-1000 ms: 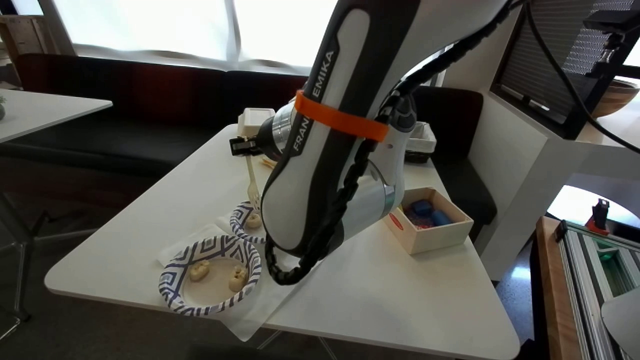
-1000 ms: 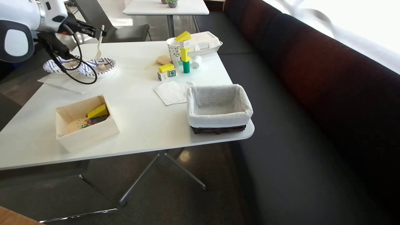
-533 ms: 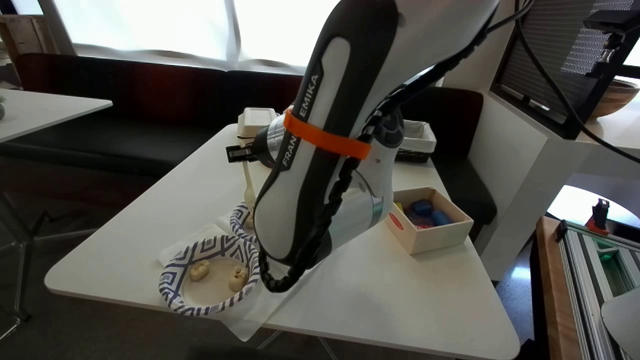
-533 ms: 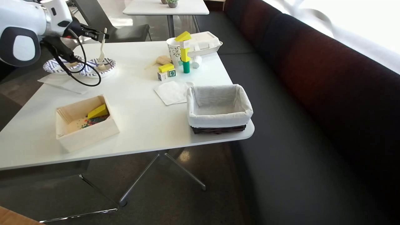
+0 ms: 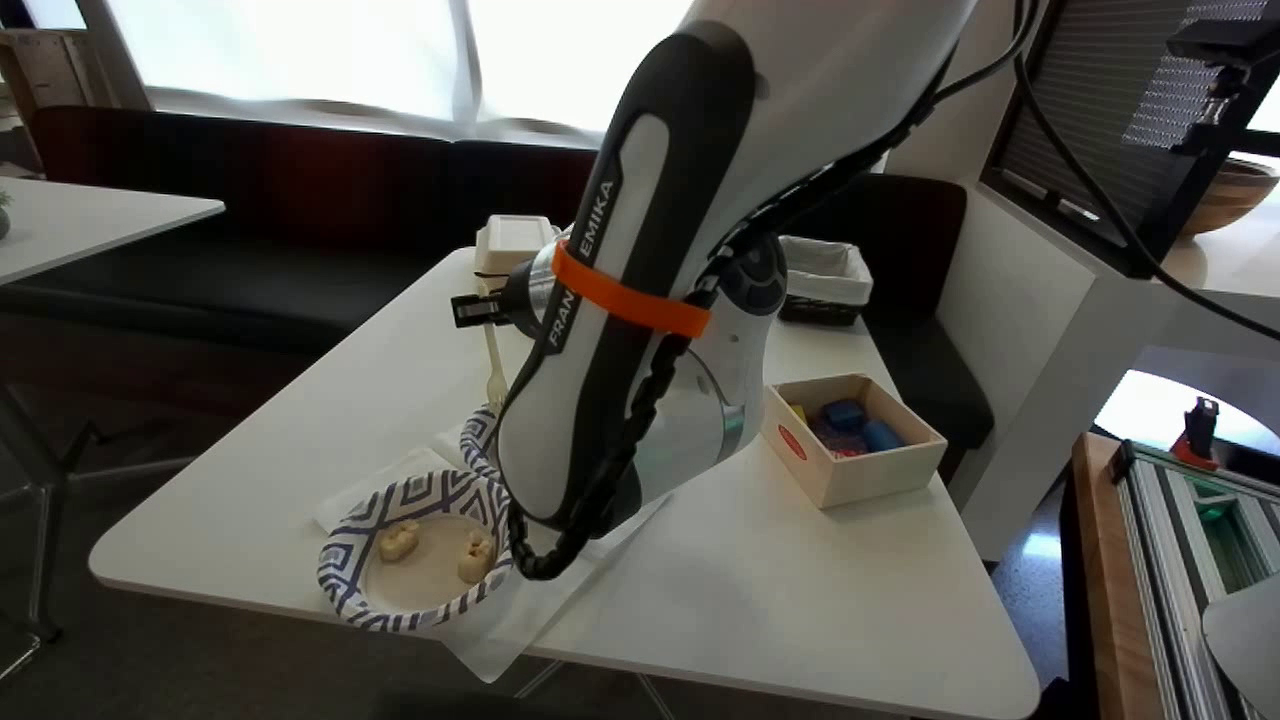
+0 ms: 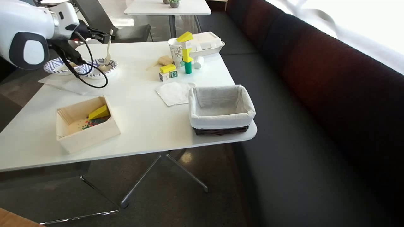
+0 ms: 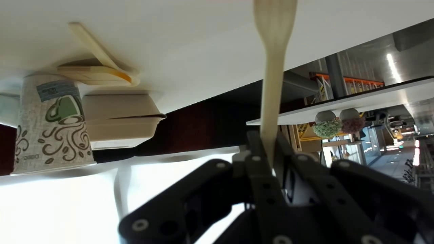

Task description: Use the fork to cut the donut in half

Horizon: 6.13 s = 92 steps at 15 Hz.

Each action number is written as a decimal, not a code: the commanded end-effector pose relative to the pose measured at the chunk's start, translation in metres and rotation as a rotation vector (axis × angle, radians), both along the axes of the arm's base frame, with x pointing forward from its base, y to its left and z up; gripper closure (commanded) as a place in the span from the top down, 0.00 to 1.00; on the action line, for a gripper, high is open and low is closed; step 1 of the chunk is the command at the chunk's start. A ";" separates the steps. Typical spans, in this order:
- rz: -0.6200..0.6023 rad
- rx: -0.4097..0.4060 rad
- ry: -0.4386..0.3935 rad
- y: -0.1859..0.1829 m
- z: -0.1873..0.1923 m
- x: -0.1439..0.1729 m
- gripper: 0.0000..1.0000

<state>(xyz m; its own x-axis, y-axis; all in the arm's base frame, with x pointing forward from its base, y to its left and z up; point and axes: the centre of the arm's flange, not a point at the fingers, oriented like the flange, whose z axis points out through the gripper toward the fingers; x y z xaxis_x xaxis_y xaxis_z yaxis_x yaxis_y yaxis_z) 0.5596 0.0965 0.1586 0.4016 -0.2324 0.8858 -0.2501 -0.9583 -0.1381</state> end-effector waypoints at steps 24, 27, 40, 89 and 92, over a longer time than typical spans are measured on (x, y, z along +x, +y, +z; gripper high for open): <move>0.007 -0.022 -0.010 0.011 0.013 0.001 0.03; 0.008 -0.029 -0.005 0.011 0.010 0.001 0.03; 0.002 -0.034 0.030 0.013 -0.001 -0.005 0.03; -0.091 0.313 0.148 -0.032 0.011 0.007 0.03; -0.094 0.310 0.128 -0.032 0.014 0.009 0.03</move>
<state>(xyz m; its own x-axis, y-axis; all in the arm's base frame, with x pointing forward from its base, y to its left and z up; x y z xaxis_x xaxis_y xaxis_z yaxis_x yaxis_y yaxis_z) 0.5716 0.0651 0.1690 0.4607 -0.5067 0.7287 -0.3674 -0.8562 -0.3631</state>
